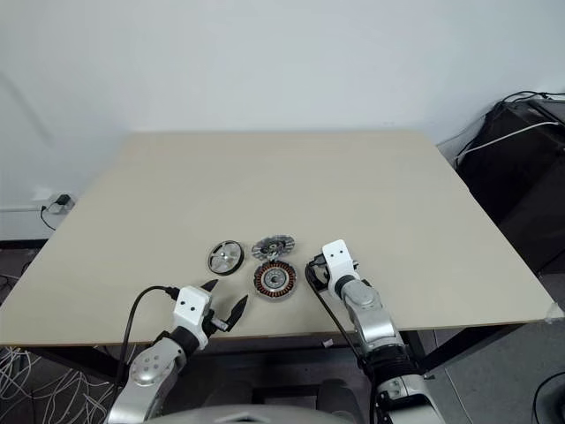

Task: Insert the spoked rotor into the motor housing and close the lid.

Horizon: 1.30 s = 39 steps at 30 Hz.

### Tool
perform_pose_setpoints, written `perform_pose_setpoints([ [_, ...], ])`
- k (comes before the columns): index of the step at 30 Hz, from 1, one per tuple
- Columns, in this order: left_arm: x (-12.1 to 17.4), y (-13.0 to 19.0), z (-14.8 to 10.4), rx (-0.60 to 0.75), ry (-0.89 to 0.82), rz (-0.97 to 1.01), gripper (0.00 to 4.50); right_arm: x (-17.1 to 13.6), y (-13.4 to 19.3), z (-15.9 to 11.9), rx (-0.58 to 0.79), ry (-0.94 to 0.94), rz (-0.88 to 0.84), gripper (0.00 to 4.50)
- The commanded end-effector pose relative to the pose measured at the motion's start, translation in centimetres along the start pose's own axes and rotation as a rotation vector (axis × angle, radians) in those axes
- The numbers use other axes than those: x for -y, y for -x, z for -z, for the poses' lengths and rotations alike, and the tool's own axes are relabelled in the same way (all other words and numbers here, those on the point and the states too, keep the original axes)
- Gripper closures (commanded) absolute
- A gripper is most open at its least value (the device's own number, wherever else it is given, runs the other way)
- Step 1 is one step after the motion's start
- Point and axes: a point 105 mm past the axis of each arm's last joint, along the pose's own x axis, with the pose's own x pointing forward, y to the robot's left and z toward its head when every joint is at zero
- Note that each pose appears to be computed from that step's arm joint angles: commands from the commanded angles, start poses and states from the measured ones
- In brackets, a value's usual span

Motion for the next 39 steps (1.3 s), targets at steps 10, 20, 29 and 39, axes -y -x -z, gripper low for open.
perform_pose_setpoints([
  [10, -0.1, -0.2, -1.6, 0.060, -0.028, 0.000, 0.00, -0.5, -0.9, -0.3, 0.022, -0.026, -0.025, 2.25],
  [20, 0.1, -0.2, -1.6, 0.057, -0.027, 0.003, 0.00, -1.0, -0.6, -0.1, 0.027, -0.035, -0.045, 3.81],
  [29, 0.1, -0.1, -1.4, 0.052, -0.022, -0.002, 0.00, -3.1, 2.7, -5.3, 0.216, -0.011, -0.183, 3.81],
  [39, 0.1, -0.2, -1.4, 0.052, -0.026, 0.009, 0.00, -8.6, 4.6, -6.0, 0.191, 0.102, -0.449, 3.81],
])
